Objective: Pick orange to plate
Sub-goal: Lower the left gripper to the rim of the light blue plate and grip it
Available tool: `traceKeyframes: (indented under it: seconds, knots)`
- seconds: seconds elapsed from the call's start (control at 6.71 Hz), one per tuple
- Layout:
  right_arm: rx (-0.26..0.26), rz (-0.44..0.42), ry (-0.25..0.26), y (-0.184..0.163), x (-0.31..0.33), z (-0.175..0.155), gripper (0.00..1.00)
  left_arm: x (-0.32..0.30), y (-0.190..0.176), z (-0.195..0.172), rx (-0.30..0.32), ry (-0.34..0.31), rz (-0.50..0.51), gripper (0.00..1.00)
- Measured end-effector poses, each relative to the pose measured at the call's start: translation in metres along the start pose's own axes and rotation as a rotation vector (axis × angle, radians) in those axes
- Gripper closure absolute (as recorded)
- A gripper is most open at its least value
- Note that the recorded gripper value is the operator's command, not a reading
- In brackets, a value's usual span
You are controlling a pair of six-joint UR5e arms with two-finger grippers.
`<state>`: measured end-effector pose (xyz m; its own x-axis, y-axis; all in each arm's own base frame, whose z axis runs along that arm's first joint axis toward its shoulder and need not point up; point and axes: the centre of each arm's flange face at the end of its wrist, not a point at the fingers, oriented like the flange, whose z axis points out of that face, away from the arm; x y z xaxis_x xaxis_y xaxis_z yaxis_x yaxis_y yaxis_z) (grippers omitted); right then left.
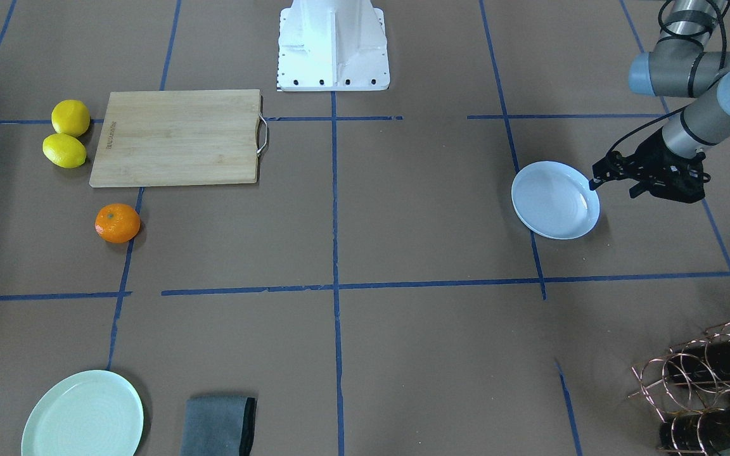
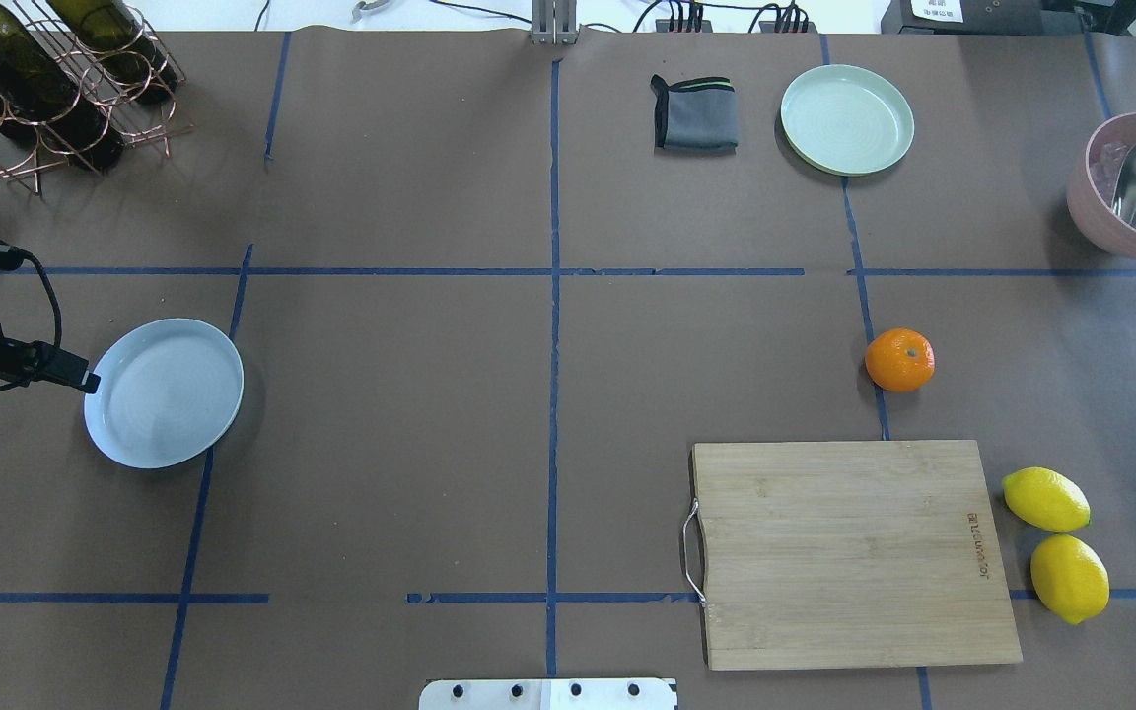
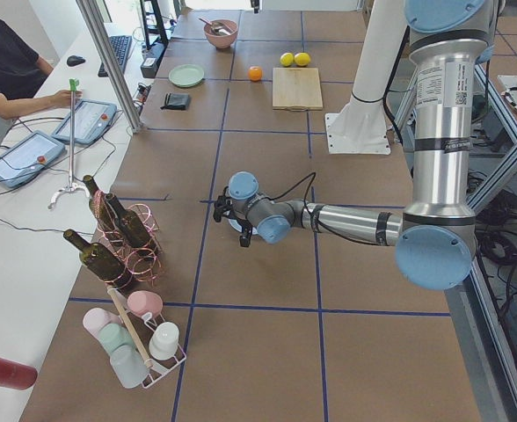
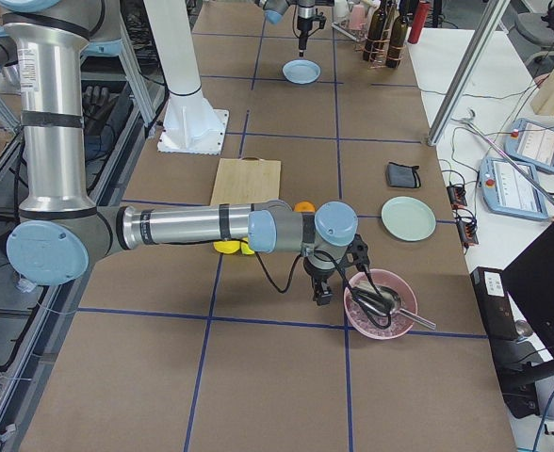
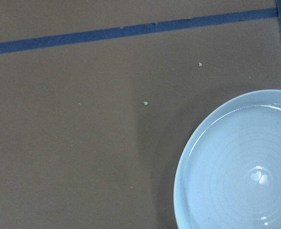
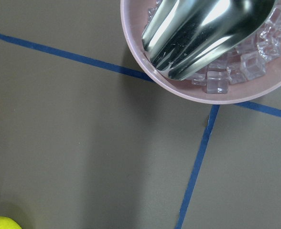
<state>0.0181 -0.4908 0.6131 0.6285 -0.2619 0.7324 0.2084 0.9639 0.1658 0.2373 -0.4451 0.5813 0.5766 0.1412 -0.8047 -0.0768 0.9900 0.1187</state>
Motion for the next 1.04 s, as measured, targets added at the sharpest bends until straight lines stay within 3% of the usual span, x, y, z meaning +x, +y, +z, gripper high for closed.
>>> traceKeyframes:
  seconds: [0.6,0.75,0.89,1.04]
  knots:
    - [-0.007,-0.003,0.003,0.0,-0.001,0.003,0.0,0.009,-0.003,0.021,-0.003,0.006,0.019,0.18]
    - [-0.008,-0.004,0.004,0.0,-0.001,0.004,0.0,0.015,-0.006,0.027,-0.01,0.009,0.029,0.36]
    - [-0.008,-0.005,0.005,0.0,-0.001,0.004,0.0,0.019,-0.007,0.031,-0.015,0.011,0.035,0.99]
    - [-0.009,-0.004,0.005,0.0,-0.001,0.004,0.0,0.02,-0.007,0.033,-0.017,0.012,0.038,1.0]
